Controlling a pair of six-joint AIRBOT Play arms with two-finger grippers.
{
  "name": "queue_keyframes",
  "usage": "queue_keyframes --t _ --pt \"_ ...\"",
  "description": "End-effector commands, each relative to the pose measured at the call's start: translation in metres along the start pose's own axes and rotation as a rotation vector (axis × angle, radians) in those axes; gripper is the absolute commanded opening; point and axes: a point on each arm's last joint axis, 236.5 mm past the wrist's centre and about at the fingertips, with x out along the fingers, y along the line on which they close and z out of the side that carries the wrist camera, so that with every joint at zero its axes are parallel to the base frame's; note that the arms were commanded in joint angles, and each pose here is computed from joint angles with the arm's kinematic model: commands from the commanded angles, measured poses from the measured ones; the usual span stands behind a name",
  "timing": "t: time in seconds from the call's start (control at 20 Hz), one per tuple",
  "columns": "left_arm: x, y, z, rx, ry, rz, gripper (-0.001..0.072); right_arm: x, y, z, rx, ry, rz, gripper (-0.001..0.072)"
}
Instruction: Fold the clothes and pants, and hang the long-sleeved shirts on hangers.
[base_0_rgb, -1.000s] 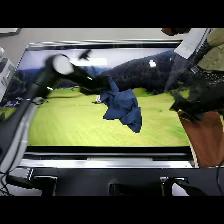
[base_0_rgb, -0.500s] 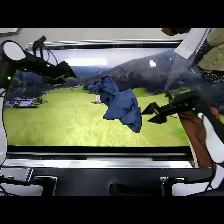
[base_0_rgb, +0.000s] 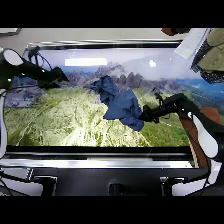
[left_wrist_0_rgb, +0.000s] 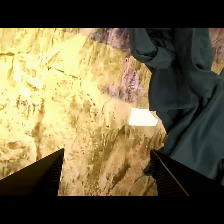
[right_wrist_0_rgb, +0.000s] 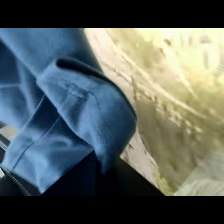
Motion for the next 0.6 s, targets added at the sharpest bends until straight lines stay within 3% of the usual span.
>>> queue_keyframes --t 0.0,0.15,0.55 --pt "0.059 -0.009 0.014 -0.024 -0.02 -0.153 0.0607 -0.025 0.007 -0.004 -0.029 -0.028 -0.022 0.0033" --pt "0.118 -0.029 0.026 -0.072 -0.059 -0.264 0.0606 -0.037 0.019 -0.01 -0.052 -0.039 -0.021 0.0033" --pt "0.191 -0.029 0.051 -0.244 -0.18 -0.323 0.06 -0.038 0.022 -0.02 -0.048 -0.001 -0.013 0.0034"
